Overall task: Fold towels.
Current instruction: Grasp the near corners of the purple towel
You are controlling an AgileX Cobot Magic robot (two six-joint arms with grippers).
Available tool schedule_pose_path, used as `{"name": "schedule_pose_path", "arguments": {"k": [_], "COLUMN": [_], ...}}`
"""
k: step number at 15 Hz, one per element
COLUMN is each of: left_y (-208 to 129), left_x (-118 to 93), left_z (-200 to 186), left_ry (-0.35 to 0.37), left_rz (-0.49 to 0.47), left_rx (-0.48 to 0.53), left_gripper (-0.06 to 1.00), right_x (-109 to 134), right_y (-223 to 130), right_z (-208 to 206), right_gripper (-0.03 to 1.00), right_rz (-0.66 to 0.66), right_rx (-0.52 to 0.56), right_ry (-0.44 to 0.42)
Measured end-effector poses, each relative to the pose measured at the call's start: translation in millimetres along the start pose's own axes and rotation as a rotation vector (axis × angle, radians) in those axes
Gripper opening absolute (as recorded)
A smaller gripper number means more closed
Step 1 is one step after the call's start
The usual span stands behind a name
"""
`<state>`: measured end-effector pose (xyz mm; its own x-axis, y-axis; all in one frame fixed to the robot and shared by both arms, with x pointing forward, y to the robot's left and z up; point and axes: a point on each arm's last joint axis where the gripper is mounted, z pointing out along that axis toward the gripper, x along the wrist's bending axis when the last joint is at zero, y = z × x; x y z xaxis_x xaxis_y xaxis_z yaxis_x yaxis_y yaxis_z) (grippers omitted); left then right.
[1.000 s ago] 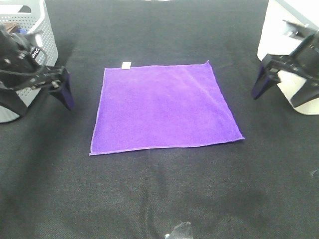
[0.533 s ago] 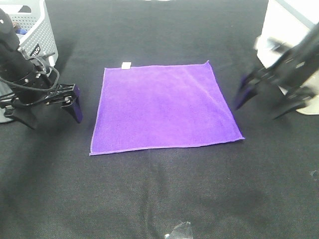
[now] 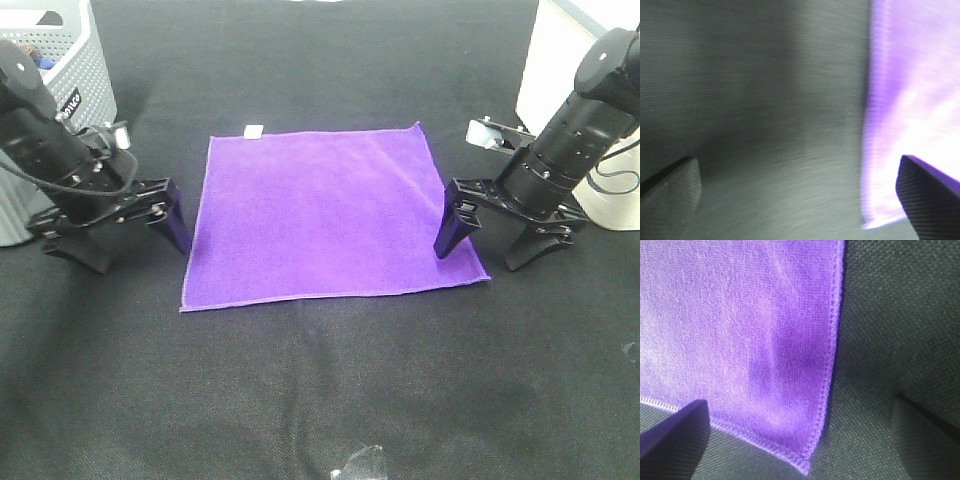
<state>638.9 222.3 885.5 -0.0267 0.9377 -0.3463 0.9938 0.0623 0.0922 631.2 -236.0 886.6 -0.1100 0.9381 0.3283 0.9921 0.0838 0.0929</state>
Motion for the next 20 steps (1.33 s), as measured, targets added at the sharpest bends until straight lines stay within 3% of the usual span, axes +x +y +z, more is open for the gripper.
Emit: {"name": "schedule_pose_path", "arguments": {"k": [3, 12, 16, 20], "left_y": [1.0, 0.5, -6.0, -17.7], "left_x": [-2.9, -1.9, -22.6, -62.2], "left_z": [4.6, 9.7, 17.0, 30.6], "left_ry": [-0.047, -0.053, -0.048, -0.071], "left_rz": [0.015, 0.041, 0.103, 0.141], "left_rx": [0.000, 0.048, 0.066, 0.073], "left_gripper": [0.99, 0.97, 0.92, 0.82], "right_x": [-0.6, 0.0, 13.2, 51.4], "right_y": [4.3, 7.6, 10.6, 6.8], "right_z": [-1.1, 1.3, 7.7, 20.3], "right_gripper": [0.95, 0.94, 0.92, 0.89], "right_rz": [-0.032, -0.015, -0.008, -0.086], "right_rx": [-0.028, -0.046, -0.076, -0.068], "right_ry": [-0.011, 0.010, 0.072, 0.092]}}
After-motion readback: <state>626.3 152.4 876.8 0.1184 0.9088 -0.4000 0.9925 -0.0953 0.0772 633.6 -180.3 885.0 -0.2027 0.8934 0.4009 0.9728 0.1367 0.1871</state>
